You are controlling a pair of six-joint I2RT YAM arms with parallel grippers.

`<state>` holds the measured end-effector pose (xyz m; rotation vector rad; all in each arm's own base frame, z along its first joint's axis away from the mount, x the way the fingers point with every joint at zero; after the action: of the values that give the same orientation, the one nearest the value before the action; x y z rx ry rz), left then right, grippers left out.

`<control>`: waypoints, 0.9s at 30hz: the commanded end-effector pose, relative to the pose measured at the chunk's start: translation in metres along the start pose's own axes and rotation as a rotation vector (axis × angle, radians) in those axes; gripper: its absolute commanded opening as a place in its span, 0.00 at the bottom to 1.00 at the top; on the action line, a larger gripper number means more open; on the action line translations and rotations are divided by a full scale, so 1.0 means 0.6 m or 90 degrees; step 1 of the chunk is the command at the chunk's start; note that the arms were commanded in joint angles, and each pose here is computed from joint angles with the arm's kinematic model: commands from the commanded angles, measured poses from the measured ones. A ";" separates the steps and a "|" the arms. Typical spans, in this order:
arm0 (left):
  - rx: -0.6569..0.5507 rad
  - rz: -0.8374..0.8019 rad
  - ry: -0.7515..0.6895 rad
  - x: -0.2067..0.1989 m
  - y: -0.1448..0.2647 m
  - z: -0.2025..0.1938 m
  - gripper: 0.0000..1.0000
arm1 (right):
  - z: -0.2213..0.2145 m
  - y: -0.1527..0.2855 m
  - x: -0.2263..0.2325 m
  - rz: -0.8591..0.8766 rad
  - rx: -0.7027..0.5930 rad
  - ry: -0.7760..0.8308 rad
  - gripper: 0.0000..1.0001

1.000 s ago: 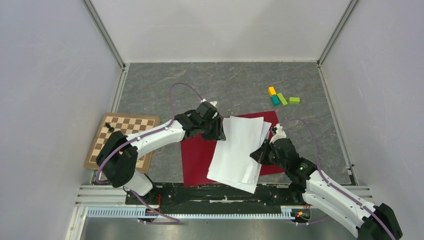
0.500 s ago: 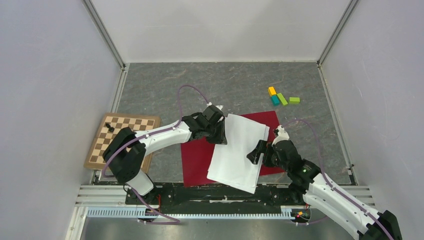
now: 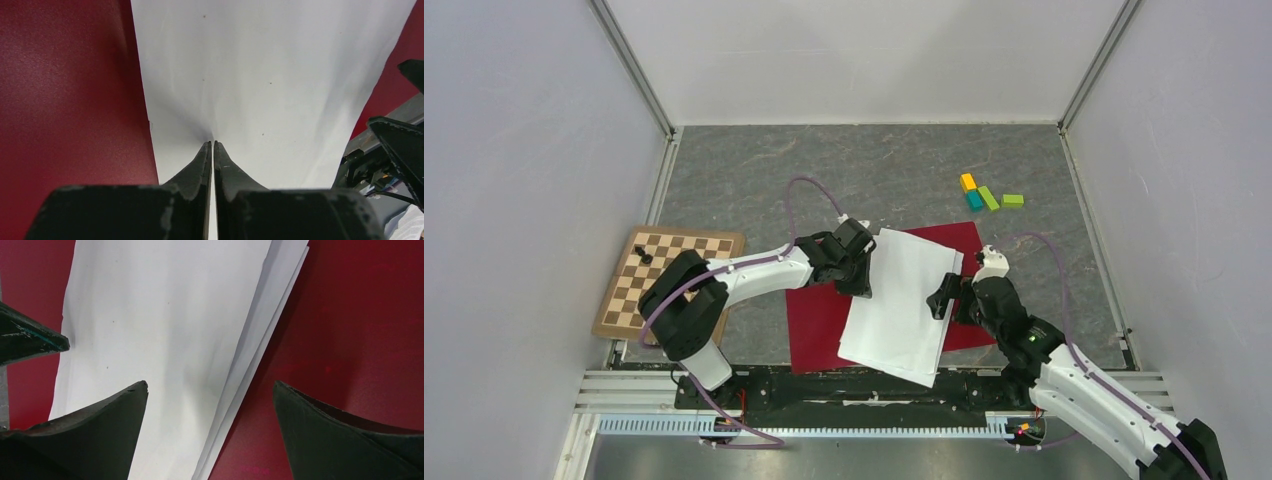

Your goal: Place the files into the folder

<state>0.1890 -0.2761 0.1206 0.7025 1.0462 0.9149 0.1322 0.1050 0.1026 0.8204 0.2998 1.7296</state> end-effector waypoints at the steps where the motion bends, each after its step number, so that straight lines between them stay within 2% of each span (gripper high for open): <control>1: -0.006 0.009 0.006 -0.002 -0.021 -0.002 0.09 | 0.002 -0.015 -0.005 0.012 -0.031 -0.003 0.98; 8: 0.008 0.023 0.008 0.005 -0.041 -0.010 0.07 | -0.018 -0.029 -0.025 0.099 -0.008 -0.065 0.98; 17: 0.014 0.026 0.006 0.006 -0.047 -0.012 0.06 | -0.013 -0.022 0.009 0.247 -0.013 -0.136 0.98; 22: 0.014 0.023 0.007 0.005 -0.046 -0.011 0.05 | -0.001 -0.016 0.018 0.258 -0.016 -0.144 0.98; 25: 0.007 0.013 0.006 -0.001 -0.039 -0.007 0.06 | 0.001 -0.019 0.013 0.234 -0.017 -0.137 0.88; 27: 0.002 0.005 0.005 -0.006 -0.033 -0.003 0.06 | -0.002 -0.022 0.010 0.224 -0.009 -0.134 0.77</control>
<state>0.1877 -0.2804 0.0926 0.7738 1.0590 0.9238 0.1339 0.1131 0.0846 1.1108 0.0224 1.9243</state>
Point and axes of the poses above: each gripper's point midway between its finger pads, its own y axis back along the fingers, its own x axis along the line the jaws close on, z = x × y, the point moved 8 cm from there along y, back along the fingers, and after that the axes turned 1 degree about y, right-handed, at the moved point
